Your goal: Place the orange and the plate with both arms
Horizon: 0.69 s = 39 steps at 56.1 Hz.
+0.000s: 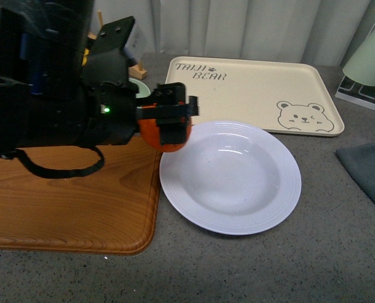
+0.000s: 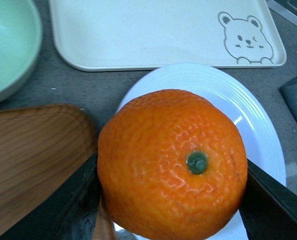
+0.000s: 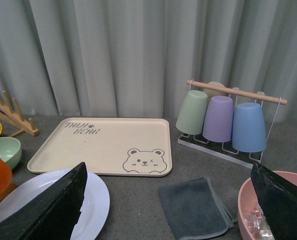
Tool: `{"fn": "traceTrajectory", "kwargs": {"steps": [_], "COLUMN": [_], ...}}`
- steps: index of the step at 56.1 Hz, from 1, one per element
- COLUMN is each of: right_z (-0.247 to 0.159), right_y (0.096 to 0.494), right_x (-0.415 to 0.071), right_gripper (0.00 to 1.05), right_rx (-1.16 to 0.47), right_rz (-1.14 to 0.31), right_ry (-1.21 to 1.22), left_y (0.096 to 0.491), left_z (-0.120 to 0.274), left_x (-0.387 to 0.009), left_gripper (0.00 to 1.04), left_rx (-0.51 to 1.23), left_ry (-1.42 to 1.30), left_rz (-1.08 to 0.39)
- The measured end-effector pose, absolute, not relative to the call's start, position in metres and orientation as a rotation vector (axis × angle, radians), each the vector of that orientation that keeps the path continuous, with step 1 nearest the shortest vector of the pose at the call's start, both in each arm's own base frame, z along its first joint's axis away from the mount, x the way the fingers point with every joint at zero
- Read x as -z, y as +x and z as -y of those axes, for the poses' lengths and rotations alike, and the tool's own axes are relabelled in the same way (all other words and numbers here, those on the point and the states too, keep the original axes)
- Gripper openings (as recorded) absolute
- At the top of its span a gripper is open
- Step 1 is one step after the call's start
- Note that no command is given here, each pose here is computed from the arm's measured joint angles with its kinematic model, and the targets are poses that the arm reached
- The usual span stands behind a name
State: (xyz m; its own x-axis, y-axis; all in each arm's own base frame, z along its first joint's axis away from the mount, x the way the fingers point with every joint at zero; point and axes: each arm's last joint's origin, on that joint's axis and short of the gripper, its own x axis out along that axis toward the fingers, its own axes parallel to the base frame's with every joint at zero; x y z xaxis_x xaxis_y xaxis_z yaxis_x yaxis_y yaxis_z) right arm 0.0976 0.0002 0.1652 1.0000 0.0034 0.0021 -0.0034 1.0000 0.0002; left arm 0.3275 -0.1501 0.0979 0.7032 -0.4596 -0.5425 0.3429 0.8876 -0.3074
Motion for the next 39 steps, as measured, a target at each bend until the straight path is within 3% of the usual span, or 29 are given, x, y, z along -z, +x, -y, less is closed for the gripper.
{"fn": "traceTrajectory", "kwargs": {"steps": [17, 39], "right_z": [0.0, 0.0], "right_y": [0.098, 0.098], "right_x": [-0.165, -0.165], "right_gripper": [0.96, 0.96], "right_rx": [-0.004, -0.004], "right_rz": [0.002, 0.002], "right_ry": [0.0, 0.0], "left_y": [0.329, 0.332], "left_z": [0.202, 0.225], "left_x": [-0.066, -0.042], "left_gripper": [0.68, 0.7], "left_rx": [0.51, 0.514], "left_ry": [-0.157, -0.12], "left_rz": [-0.745, -0.804]}}
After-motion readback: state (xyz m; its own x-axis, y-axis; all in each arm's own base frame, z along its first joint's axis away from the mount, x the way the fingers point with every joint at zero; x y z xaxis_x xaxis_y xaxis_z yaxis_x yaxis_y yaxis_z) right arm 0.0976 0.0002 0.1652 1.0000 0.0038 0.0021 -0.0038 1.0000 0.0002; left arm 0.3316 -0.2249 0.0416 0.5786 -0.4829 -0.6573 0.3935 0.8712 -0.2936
